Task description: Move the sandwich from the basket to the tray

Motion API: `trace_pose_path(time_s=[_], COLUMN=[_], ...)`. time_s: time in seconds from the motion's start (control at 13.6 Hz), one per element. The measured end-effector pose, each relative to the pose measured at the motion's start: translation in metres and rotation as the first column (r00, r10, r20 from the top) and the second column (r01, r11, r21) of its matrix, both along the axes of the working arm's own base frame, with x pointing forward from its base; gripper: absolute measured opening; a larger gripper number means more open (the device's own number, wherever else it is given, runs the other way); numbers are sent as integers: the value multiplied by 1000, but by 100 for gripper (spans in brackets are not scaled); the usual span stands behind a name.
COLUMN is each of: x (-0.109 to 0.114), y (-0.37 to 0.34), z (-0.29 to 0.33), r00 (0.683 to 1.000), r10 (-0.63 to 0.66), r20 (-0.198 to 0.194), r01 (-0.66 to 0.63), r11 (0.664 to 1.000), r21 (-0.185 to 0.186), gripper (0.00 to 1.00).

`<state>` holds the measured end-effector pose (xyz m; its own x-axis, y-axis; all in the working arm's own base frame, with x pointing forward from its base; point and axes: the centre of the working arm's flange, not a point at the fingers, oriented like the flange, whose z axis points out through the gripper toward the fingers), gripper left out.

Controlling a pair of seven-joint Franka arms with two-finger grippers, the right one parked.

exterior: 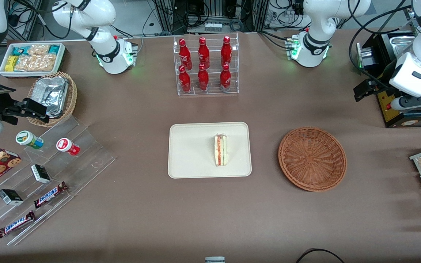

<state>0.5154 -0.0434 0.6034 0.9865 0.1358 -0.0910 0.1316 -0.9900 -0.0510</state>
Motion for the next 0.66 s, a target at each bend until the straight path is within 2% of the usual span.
trace_pose_path(time_s=[0.37,0.52,0.66], x=[4,6,6], y=[7,3,2], z=[2,7,12], r00=[1000,992,984], r10=[-19,-121,-171], r20=[18,29,41], r01=[19,122,173], r11=[1000,992,984], r21=[-7,-35,-47], gripper=[100,100,100])
